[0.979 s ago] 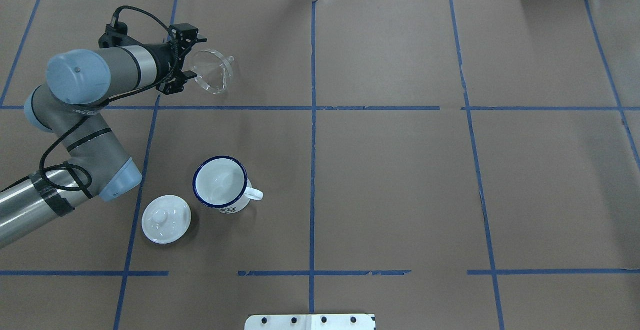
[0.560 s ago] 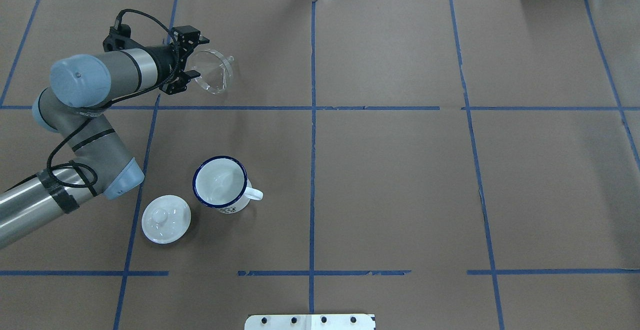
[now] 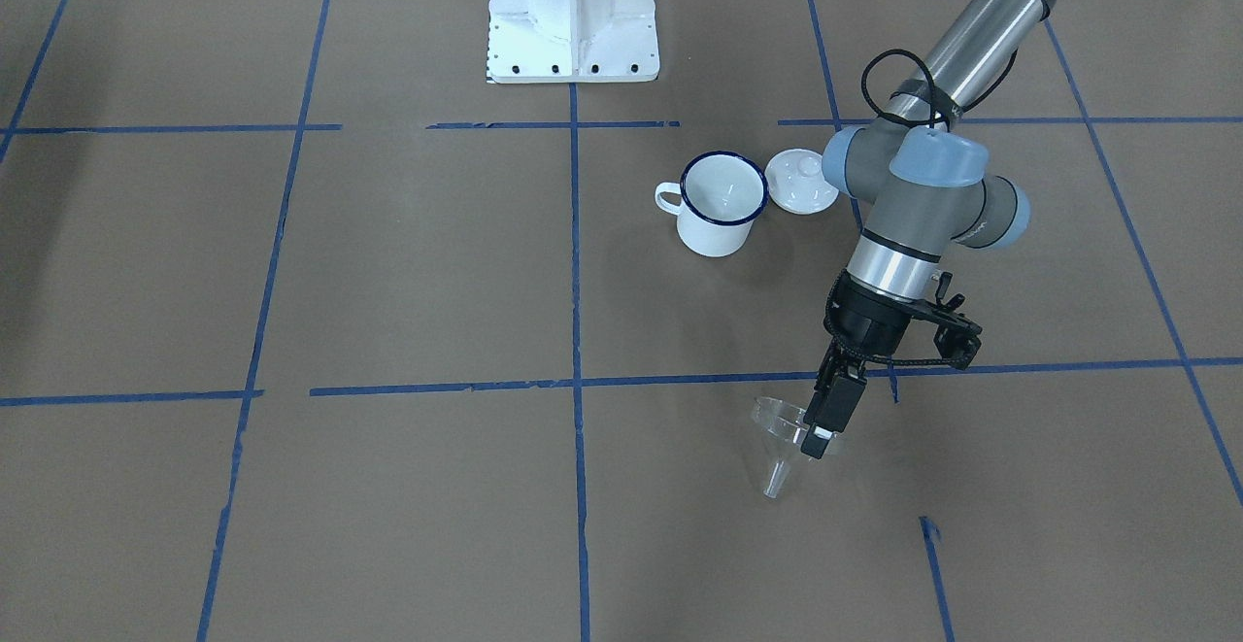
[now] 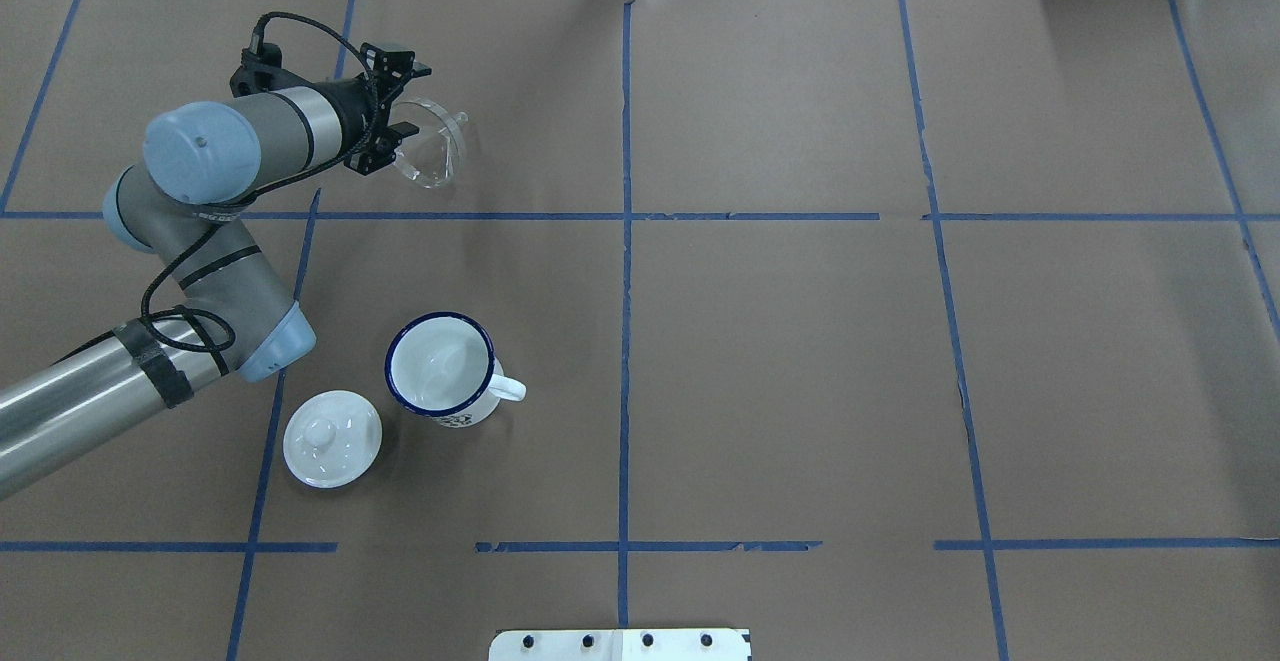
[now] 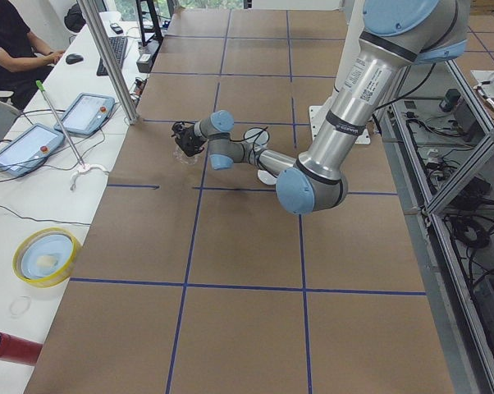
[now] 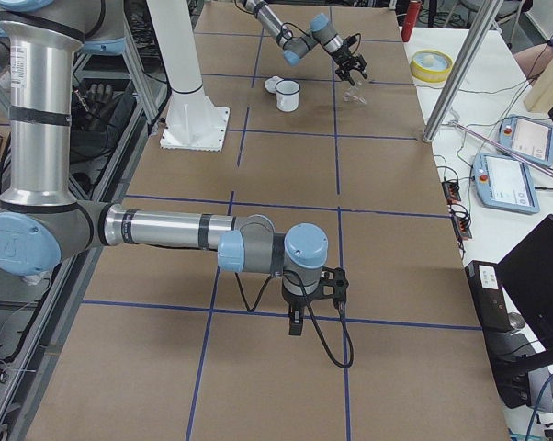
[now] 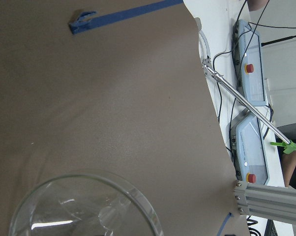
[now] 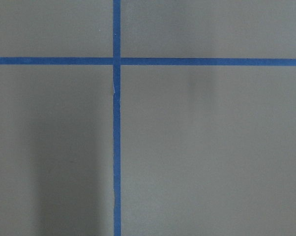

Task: Place funnel on cup
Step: 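Lower the left gripper onto the glass funnel and grasp its rim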

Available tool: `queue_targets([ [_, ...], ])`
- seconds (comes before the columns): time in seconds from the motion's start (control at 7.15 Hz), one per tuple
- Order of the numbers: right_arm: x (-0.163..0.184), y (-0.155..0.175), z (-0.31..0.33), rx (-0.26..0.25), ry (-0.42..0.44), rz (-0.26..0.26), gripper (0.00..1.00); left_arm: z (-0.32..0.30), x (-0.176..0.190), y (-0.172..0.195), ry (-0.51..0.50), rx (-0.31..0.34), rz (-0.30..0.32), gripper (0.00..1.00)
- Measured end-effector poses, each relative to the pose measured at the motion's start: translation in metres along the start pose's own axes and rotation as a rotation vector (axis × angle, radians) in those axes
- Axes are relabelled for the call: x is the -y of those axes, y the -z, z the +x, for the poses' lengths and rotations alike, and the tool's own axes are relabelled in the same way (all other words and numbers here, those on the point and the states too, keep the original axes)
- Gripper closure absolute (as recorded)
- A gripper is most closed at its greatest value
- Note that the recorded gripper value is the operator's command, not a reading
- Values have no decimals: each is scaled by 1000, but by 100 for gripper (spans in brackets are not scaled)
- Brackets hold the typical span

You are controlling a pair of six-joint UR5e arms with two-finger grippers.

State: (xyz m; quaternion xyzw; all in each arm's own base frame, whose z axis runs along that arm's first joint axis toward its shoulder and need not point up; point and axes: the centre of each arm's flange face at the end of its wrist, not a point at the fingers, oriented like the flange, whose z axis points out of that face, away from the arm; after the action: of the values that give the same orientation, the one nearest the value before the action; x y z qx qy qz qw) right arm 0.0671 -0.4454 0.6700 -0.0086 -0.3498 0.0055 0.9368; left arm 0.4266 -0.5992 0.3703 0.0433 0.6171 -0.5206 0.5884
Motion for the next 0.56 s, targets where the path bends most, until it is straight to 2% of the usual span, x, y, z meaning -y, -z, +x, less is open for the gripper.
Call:
queue_targets([
  [0.28, 0, 0, 0, 0, 0, 0, 0, -1, 2, -2, 1, 1, 5, 47],
  [0.56, 0, 0, 0, 0, 0, 0, 0, -2, 3, -3, 1, 3, 8, 60],
])
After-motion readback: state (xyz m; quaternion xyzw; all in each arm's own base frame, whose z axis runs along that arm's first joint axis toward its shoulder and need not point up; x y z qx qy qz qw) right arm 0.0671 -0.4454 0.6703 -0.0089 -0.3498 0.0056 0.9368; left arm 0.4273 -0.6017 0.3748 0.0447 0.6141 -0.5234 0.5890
